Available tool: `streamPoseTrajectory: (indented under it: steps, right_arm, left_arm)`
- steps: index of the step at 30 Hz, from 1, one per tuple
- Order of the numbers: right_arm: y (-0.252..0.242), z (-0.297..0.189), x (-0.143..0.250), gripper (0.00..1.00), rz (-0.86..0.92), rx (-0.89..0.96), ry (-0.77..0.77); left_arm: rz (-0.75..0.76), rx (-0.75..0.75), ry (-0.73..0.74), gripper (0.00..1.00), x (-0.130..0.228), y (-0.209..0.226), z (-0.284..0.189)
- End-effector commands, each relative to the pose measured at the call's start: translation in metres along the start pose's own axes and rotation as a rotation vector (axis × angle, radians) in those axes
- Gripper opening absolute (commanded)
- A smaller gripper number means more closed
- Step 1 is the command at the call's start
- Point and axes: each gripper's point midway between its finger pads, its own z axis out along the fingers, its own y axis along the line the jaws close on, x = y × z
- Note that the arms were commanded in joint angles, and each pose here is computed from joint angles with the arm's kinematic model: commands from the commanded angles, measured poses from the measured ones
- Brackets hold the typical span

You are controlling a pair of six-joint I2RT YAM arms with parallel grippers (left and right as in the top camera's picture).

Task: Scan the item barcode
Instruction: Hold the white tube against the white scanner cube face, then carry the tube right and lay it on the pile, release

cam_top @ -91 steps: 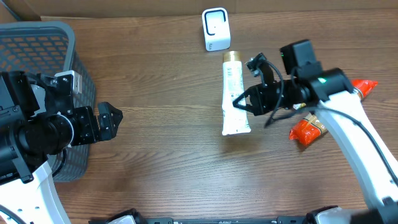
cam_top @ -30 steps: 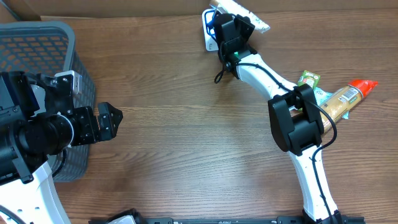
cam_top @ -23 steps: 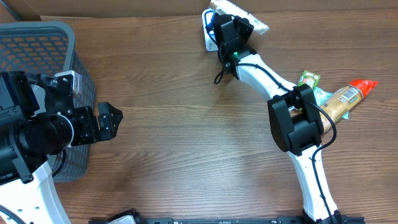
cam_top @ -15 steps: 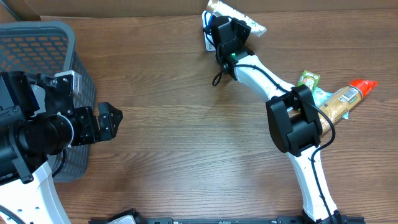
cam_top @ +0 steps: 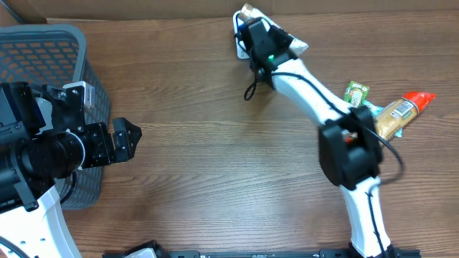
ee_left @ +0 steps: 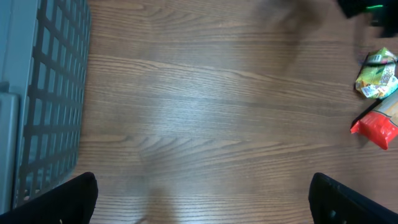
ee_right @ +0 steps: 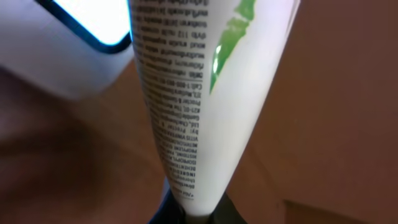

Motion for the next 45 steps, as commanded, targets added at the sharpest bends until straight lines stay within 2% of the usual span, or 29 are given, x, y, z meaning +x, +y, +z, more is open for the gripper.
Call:
streamPoseTrajectory:
  steps: [1, 4, 6, 9, 11, 14, 18, 22, 27, 31, 34, 36, 40, 44, 45]
  right_arm:
    - [-0.119, -0.124, -0.012, 0.04, 0.606, -0.077, -0.212]
    - [-0.124, -0.161, 0.023, 0.04, 0.917, -0.326, -0.149]
    - [-0.122, -0.172, 0.055, 0.04, 1.076, -0.452, -0.043]
    - [-0.110, -0.172, 0.110, 0.04, 1.238, -0.566, 0.198]
    - [-0.101, -0.162, 0.147, 0.04, 1.309, -0.570, 0.364]
    - [-0.082, -0.141, 0.190, 0.04, 1.340, -0.549, 0.529]
    - [-0.047, -0.116, 0.227, 0.04, 1.328, -0.573, 0.651]
    - [-0.014, -0.094, 0.249, 0.04, 1.265, -0.637, 0.667]
    - [-0.011, -0.083, 0.274, 0.04, 1.308, -0.614, 0.708]
    - [-0.015, -0.084, 0.284, 0.26, 1.340, -0.619, 0.728]
    - [-0.010, -0.091, 0.280, 0.55, 1.315, -0.695, 0.721]
    - [-0.011, -0.097, 0.277, 0.66, 1.312, -0.719, 0.717]
    - [-0.025, -0.119, 0.255, 0.67, 1.276, -0.824, 0.593]
    - [-0.059, -0.170, 0.218, 0.70, 1.231, -0.949, 0.327]
    - [-0.073, -0.192, 0.212, 0.74, 1.218, -0.951, 0.253]
  left_arm:
    - [0.003, -0.001, 0.001, 1.00, -0.001, 0.001, 0.001]
    - [0.003, -0.001, 0.001, 1.00, -0.001, 0.001, 0.001]
    - [0.003, -0.001, 0.001, 1.00, -0.001, 0.001, 0.001]
    - [0.003, -0.001, 0.001, 1.00, -0.001, 0.001, 0.001]
    - [0.003, -0.001, 0.001, 1.00, -0.001, 0.001, 0.001]
    - [0.003, -0.001, 0.001, 0.99, -0.001, 0.001, 0.001]
    - [0.003, -0.001, 0.001, 1.00, -0.001, 0.001, 0.001]
    - [0.003, -0.001, 0.001, 1.00, -0.001, 0.001, 0.001]
    - [0.003, -0.001, 0.001, 1.00, -0.001, 0.001, 0.001]
    - [0.003, -0.001, 0.001, 1.00, -0.001, 0.001, 0.001]
    - [0.003, -0.001, 0.001, 1.00, -0.001, 0.001, 0.001]
    - [0.003, -0.001, 0.001, 0.99, -0.001, 0.001, 0.001]
    - [0.003, -0.001, 0.001, 1.00, -0.001, 0.001, 0.001]
    - [0.003, -0.001, 0.001, 1.00, -0.001, 0.001, 0.001]
    - [0.003, -0.001, 0.001, 0.99, -0.001, 0.001, 0.001]
